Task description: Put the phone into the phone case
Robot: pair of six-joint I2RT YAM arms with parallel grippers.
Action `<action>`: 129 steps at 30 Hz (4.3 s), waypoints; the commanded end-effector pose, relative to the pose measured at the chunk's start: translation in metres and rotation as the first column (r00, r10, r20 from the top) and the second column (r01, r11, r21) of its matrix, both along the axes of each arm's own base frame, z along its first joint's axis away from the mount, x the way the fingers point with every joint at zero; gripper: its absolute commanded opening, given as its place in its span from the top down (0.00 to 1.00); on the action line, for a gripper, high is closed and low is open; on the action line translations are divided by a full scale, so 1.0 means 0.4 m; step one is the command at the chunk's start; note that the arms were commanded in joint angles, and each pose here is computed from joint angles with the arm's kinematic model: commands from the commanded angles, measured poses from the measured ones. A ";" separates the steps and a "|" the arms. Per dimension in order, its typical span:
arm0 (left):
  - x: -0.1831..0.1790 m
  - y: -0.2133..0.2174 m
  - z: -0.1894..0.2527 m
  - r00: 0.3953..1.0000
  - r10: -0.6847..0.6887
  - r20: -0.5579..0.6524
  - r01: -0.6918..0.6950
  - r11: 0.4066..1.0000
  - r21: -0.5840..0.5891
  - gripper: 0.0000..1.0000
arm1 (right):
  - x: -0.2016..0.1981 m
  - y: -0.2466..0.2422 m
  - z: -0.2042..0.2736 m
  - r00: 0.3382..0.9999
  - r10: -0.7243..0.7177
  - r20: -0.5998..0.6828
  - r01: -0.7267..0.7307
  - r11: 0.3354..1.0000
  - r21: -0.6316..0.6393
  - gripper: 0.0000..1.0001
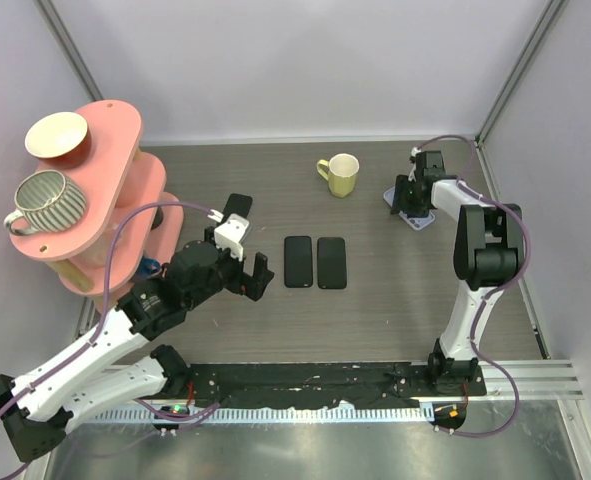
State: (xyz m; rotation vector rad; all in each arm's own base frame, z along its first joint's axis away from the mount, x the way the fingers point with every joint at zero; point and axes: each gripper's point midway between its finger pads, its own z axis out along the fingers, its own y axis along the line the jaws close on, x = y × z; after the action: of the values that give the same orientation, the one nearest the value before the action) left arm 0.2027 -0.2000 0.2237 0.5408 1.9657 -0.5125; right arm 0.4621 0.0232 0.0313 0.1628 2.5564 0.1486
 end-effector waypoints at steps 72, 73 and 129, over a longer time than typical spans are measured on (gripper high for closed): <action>0.002 0.141 0.167 0.933 0.226 0.280 -0.169 0.962 -0.213 0.00 | -0.230 0.218 0.256 0.807 0.462 0.368 -0.417 0.887 -0.200 0.99; 0.004 0.149 0.171 0.929 0.239 0.283 -0.182 0.960 -0.214 0.00 | -0.250 0.255 0.261 0.761 0.531 0.372 -0.487 0.847 -0.211 0.99; 0.078 0.085 0.128 0.952 0.255 0.169 -0.253 0.967 -0.031 0.00 | -0.544 0.603 0.339 0.416 0.717 0.560 -0.740 0.625 -0.249 0.41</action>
State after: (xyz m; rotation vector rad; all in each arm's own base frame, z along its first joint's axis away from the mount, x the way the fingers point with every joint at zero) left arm 0.2228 -0.1475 0.2681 0.2866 1.7669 -0.3120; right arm 0.2357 0.2636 0.1134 -1.4365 1.7202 0.3441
